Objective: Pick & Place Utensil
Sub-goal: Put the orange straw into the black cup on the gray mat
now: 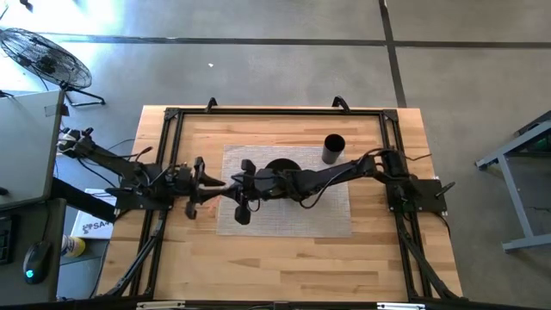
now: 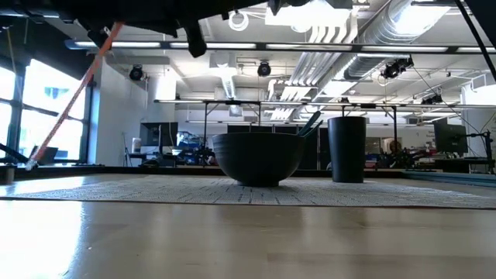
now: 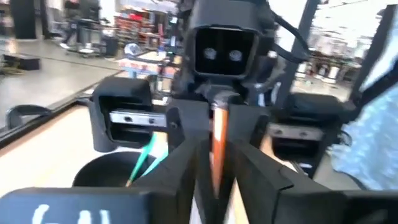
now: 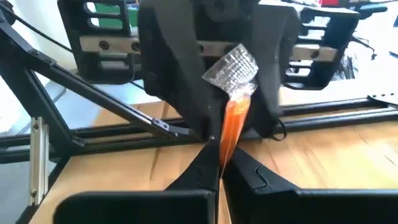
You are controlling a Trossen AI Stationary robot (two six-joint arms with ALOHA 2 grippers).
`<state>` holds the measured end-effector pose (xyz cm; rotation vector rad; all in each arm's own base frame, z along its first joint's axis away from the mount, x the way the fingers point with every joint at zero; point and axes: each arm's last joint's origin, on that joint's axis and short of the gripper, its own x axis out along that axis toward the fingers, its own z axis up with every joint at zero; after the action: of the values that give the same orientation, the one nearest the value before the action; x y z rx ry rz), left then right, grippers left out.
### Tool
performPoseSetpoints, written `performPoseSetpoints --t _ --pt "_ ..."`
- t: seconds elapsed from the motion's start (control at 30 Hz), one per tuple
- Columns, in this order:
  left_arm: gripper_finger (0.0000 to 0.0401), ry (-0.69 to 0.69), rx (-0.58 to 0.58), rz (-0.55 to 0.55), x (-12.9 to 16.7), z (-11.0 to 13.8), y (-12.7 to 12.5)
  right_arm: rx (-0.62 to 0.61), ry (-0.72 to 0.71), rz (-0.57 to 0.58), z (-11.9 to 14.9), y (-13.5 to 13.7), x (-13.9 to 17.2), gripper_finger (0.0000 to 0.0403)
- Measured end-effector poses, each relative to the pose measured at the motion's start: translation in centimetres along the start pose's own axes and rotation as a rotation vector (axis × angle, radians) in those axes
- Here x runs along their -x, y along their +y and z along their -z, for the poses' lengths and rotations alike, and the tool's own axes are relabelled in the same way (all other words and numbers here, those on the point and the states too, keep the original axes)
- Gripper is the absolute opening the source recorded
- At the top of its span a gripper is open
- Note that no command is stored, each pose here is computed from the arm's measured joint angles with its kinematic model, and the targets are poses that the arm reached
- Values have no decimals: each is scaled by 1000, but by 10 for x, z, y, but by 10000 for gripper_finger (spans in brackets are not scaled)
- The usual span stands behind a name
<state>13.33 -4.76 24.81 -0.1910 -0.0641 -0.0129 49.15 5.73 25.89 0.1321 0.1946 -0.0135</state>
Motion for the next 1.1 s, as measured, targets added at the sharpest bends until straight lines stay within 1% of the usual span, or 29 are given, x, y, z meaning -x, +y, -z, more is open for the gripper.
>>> performPoseSetpoints --t 0.03,0.1,0.23,0.33,0.5,0.7,0.77,0.9,1.0,1.1 --pt "110 4 0 18 2 0 0 3 18 10 -4 1 5 2" --pt "122 11 1 42 7 -2 2 17 60 75 -13 3 17 4" --pt "128 12 26 68 18 -5 5 66 143 267 -34 7 49 6" --pt "129 31 38 65 24 -4 8 88 190 388 -51 5 78 3" --pt "129 33 44 63 29 -5 10 25 185 575 -89 -7 137 4" --pt "129 32 44 63 29 -5 10 -55 157 804 -119 -28 211 2" --pt "129 32 44 63 29 -5 10 -87 154 862 -125 -36 234 4" --pt "129 31 44 62 29 -5 10 -138 175 936 -130 -51 270 2" --pt "129 30 44 52 29 -5 11 -149 211 981 -129 -59 286 2" --pt "129 30 44 52 29 -5 11 -183 246 1024 -125 -65 292 5"
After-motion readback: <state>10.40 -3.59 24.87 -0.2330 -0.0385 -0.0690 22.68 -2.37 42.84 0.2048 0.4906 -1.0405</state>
